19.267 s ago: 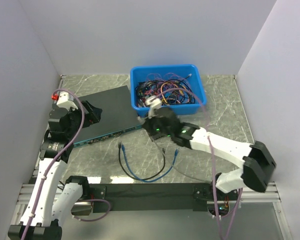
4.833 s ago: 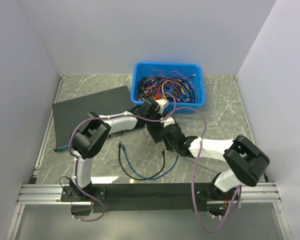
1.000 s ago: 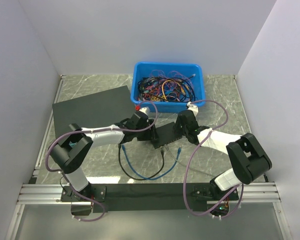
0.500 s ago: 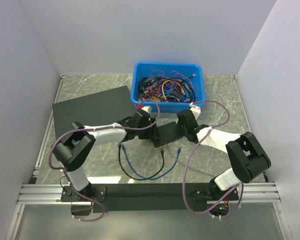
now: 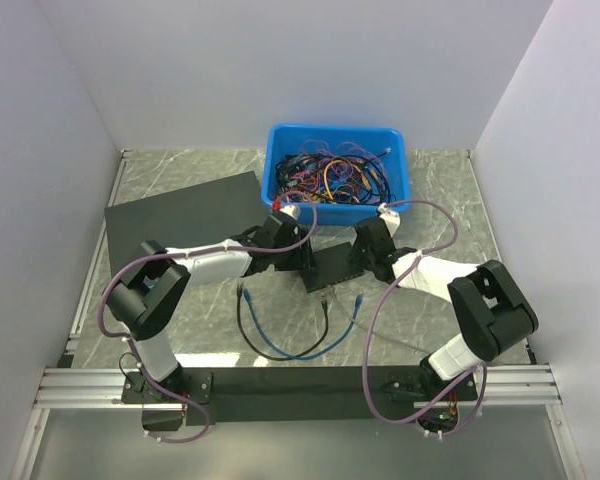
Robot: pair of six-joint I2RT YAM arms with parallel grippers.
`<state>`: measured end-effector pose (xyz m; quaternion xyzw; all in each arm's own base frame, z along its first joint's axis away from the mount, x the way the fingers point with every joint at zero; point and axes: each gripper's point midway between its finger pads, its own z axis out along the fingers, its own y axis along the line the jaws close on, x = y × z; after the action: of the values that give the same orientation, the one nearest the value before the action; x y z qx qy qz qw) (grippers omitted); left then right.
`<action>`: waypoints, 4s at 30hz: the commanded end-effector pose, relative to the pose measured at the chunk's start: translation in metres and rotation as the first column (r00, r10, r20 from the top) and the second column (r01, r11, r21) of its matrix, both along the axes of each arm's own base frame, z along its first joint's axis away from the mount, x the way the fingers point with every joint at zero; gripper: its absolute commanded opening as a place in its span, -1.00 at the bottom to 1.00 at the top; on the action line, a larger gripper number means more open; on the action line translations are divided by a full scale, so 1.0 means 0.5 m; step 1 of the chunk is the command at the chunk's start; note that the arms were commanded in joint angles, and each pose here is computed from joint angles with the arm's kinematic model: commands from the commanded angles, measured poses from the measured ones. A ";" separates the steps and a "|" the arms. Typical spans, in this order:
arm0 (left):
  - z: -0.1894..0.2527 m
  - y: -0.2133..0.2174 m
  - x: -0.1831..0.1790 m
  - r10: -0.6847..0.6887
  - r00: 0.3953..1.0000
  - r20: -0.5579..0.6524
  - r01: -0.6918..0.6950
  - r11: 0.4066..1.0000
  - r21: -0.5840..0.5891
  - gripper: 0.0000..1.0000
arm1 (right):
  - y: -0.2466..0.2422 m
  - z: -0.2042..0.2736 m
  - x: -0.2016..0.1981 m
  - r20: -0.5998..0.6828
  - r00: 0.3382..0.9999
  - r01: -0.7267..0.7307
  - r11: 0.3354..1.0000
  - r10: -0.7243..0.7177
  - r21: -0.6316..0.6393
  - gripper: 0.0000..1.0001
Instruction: Insert the plug into the switch port
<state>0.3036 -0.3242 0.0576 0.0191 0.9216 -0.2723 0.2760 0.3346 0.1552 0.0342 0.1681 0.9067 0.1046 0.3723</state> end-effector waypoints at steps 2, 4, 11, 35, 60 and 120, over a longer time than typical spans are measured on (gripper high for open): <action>0.027 -0.008 0.046 0.001 0.998 0.056 0.000 1.000 -0.005 0.21 | 0.027 -0.024 -0.017 -0.054 0.996 -0.075 0.997 0.076 0.022 -0.24; 0.033 -0.008 0.056 0.002 0.998 0.066 -0.001 1.000 -0.006 0.21 | 0.031 -0.021 -0.015 -0.051 0.995 -0.080 0.996 0.081 0.025 -0.24; 0.030 -0.011 0.070 0.000 0.998 0.062 0.000 1.000 -0.006 0.21 | 0.043 -0.011 0.011 -0.037 0.995 -0.092 0.996 0.092 0.020 -0.24; 0.072 0.017 0.085 0.064 0.992 0.106 -0.067 0.998 0.018 0.27 | 0.020 0.097 0.044 0.111 0.991 -0.074 0.995 0.082 -0.067 -0.17; 0.363 0.230 0.088 0.369 0.848 0.381 -0.373 0.925 -0.066 0.99 | 0.130 0.173 -0.244 0.225 0.881 -0.420 0.907 0.416 -0.032 0.46; 0.423 0.429 -0.024 0.487 0.681 0.547 -0.533 0.842 -0.085 0.99 | 0.283 0.370 -0.145 0.265 0.861 -0.358 0.887 0.434 -0.291 -1.00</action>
<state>0.2891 -0.1132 0.2558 -0.1342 0.8006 -0.1216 0.5711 0.2470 0.3086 0.1560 -0.0982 0.8861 0.1145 0.4384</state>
